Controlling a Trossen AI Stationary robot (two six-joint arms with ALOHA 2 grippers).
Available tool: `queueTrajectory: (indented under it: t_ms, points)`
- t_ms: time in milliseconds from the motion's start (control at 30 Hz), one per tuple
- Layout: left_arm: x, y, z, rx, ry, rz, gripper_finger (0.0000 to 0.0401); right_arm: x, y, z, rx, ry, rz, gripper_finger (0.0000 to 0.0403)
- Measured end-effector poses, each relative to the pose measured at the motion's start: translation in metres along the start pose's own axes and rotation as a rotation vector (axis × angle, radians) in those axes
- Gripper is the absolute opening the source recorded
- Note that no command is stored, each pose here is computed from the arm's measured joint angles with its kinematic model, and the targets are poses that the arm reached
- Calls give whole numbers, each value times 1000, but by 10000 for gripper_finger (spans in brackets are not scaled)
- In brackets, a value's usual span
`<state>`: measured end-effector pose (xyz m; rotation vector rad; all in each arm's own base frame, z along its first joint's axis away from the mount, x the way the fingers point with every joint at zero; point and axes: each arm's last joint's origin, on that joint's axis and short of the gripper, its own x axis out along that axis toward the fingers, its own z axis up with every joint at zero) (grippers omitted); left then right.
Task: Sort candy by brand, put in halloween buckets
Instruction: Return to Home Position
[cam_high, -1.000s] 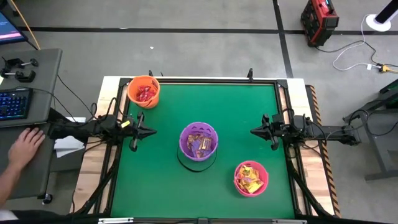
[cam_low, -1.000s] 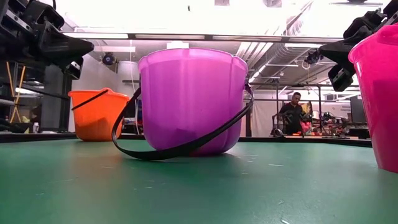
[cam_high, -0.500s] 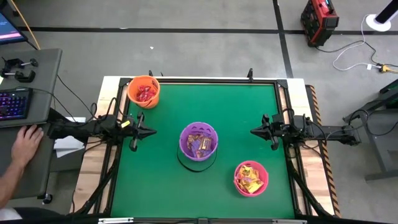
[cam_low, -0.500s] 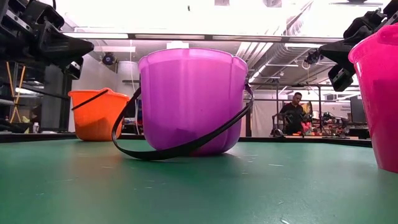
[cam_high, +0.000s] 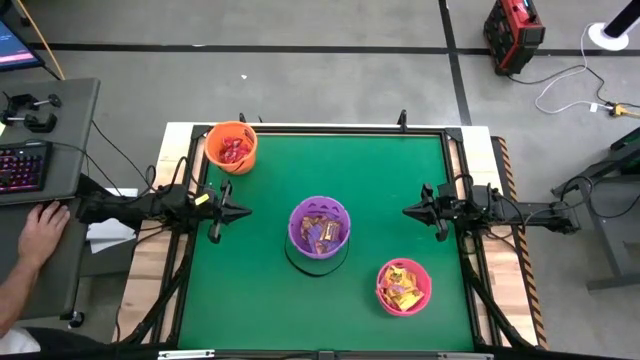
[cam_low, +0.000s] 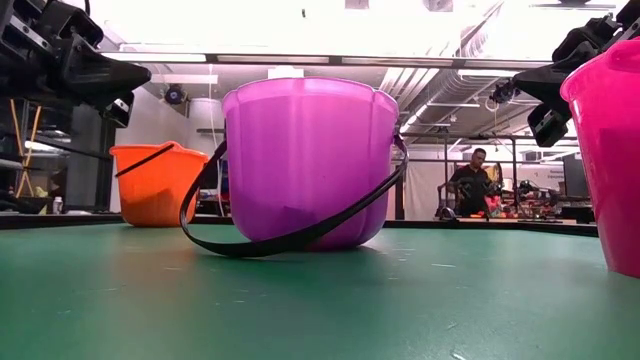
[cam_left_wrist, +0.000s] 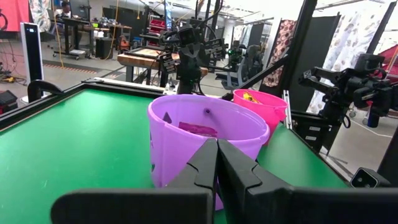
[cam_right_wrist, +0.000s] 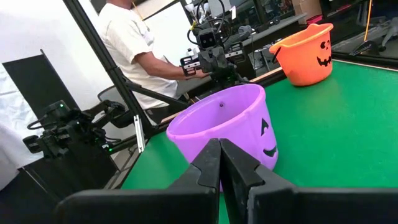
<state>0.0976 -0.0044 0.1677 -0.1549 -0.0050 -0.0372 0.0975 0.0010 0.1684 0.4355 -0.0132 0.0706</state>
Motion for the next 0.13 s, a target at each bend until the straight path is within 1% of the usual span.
queueTrajectory:
  t_ms: [133]
  points:
    - [0, 0, 0, 0, 0, 0, 0, 0, 0, 0, 0, 0, 0, 0]
